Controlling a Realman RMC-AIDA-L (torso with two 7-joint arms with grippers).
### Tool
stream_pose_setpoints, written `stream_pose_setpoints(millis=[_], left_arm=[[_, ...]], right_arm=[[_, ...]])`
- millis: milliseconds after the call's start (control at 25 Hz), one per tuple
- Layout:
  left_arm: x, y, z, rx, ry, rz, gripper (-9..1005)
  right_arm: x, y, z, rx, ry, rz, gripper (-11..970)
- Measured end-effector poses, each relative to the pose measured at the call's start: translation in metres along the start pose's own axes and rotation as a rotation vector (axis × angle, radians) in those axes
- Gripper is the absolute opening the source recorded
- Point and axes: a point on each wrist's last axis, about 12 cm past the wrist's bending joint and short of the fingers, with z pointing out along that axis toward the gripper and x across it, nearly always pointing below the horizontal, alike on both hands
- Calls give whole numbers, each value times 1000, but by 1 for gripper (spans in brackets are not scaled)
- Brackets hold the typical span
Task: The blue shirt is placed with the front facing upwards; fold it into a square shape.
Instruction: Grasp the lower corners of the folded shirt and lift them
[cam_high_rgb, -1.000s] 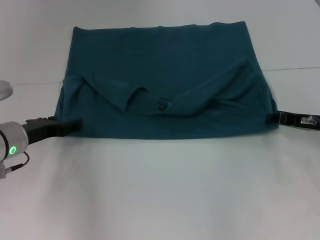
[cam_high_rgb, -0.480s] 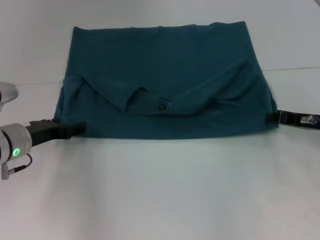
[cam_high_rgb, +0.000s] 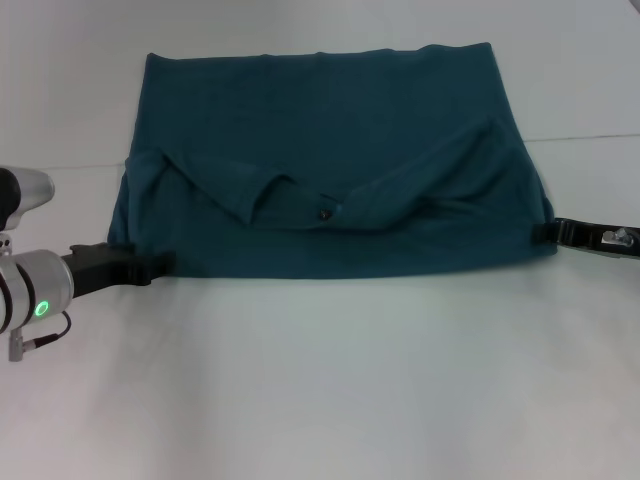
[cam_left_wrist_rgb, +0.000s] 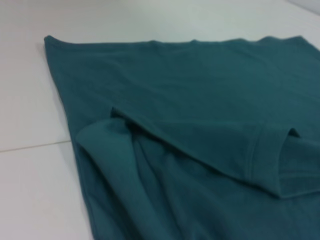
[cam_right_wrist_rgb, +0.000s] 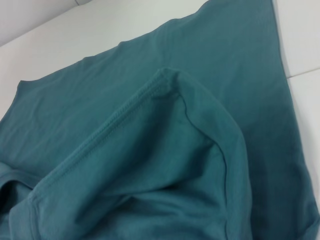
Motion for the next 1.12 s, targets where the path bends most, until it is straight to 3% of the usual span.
stream_pose_setpoints(millis=[120,360,560,680,880,1120], left_arm=[[1,1,1,-11,17,18,785],[2,1,1,-20,17,15,567],[2,2,1,-26,15,13,347],[1,2,1,-27,14,13,141],[1,2,2,-34,13,16,-5],[1,3,1,-41,11,15,-2]], right_arm=[[1,0,0,-1,1,1,41],[2,1,1,-2,3,3,41],[2,0,0,-2,4,5,41],[3,-1,0,-1,5,6,41],[4,-2,-1,2,6,9,41],[5,-3,-1,5,5,9,42]])
